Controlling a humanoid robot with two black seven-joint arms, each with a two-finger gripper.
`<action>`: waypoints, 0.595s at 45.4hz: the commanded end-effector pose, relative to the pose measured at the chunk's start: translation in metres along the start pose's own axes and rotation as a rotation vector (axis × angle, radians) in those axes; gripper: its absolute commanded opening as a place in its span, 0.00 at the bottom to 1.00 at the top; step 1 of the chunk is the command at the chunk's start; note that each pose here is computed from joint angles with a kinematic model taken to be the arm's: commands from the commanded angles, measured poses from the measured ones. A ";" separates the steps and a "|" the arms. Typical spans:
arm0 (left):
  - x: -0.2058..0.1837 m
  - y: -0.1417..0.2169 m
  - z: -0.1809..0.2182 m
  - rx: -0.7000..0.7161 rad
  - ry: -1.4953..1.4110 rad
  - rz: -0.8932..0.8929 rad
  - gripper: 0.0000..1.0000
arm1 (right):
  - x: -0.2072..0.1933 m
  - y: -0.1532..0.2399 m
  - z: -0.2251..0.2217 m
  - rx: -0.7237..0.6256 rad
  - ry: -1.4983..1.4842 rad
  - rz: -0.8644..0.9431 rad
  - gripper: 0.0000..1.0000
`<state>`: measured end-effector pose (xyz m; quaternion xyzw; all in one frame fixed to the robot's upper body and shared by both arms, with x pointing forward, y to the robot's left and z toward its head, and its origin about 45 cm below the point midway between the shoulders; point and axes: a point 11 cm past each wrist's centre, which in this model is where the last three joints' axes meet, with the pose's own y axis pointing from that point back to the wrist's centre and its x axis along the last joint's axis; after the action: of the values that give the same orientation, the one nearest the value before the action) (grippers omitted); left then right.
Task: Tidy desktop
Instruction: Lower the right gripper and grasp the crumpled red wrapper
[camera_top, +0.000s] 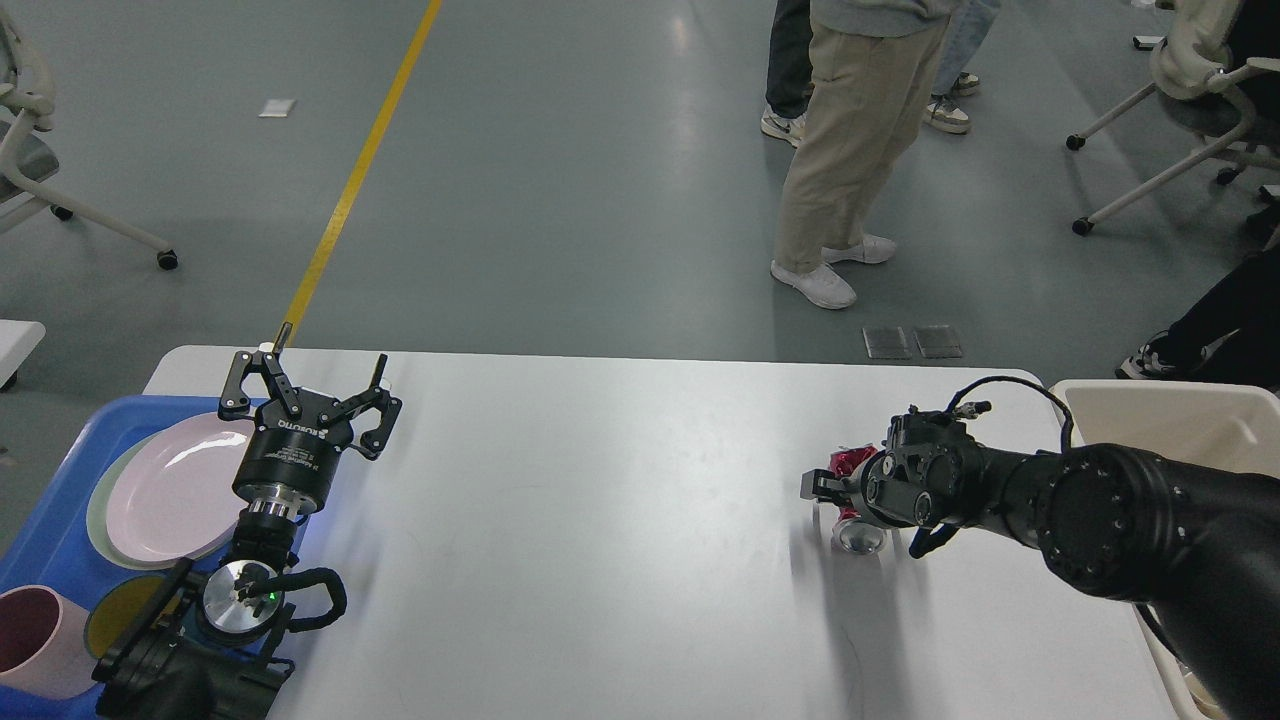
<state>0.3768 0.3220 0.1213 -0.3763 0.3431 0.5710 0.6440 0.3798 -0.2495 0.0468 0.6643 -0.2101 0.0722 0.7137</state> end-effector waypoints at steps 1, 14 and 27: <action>0.000 0.000 0.000 0.001 0.000 0.000 0.97 | -0.002 -0.002 0.001 -0.001 -0.006 0.008 0.91; 0.000 0.000 0.000 0.001 0.000 0.000 0.97 | -0.006 -0.005 0.003 0.000 -0.027 0.024 0.76; 0.000 0.000 0.000 0.001 0.000 0.000 0.97 | -0.006 -0.005 0.002 0.009 -0.045 0.021 0.43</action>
<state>0.3767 0.3218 0.1212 -0.3760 0.3432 0.5708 0.6442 0.3763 -0.2517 0.0398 0.6638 -0.2294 0.0700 0.7085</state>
